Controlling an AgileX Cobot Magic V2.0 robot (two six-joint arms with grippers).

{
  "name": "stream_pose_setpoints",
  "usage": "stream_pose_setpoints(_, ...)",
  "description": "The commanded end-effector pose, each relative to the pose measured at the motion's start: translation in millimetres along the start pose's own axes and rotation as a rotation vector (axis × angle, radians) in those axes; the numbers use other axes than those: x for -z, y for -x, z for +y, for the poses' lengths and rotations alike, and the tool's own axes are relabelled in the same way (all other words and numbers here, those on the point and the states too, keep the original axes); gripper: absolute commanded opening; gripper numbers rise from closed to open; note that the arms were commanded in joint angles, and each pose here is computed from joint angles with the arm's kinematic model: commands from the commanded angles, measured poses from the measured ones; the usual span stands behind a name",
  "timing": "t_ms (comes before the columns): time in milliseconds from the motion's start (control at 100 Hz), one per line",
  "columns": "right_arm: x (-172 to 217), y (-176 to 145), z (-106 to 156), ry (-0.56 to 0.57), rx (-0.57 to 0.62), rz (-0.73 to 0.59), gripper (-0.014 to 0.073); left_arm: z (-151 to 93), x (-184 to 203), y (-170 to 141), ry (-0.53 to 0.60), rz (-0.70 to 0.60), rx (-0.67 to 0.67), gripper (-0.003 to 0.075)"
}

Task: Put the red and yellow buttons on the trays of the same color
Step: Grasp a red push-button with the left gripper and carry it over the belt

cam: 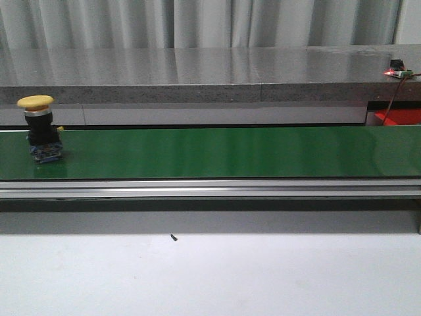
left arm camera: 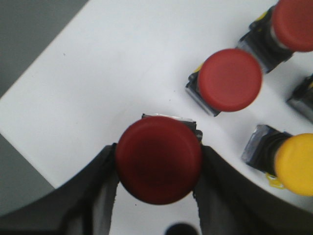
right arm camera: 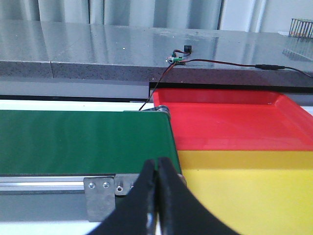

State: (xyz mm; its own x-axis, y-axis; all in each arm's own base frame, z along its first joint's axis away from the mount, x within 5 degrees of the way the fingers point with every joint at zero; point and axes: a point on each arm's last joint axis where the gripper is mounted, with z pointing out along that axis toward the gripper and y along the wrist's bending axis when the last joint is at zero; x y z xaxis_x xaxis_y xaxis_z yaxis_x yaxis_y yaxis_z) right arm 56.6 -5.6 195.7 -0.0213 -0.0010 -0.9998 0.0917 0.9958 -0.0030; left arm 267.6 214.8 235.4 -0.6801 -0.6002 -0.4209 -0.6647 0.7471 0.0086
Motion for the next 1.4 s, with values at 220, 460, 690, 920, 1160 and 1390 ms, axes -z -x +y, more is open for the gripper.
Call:
stream_pose_setpoints(220, 3, 14, 0, 0.001, 0.012, -0.113, -0.0068, -48, 92, 18, -0.105, -0.190, -0.144, 0.0261)
stream_pose_setpoints(460, 3, 14, 0, 0.001, 0.012, -0.113, -0.0068, -96, 105, 16, -0.189, -0.224, -0.263, 0.0261)
stream_pose_setpoints(690, 3, 14, 0, 0.001, 0.012, -0.113, -0.0068, -133, 89, 5, -0.243, -0.163, -0.345, 0.0261)
stream_pose_setpoints(920, 3, 14, 0, 0.001, 0.012, -0.113, -0.0068, -152, 70, -2, -0.253, -0.103, -0.391, 0.0261)
stream_pose_setpoints(1160, 3, 14, 0, 0.001, 0.012, -0.113, -0.0068, -156, 66, -5, -0.254, -0.073, -0.405, 0.0325)
stream_pose_setpoints(1390, 3, 14, 0, 0.001, 0.012, -0.113, -0.0068, -161, 67, -7, -0.315, -0.059, -0.419, 0.0561)
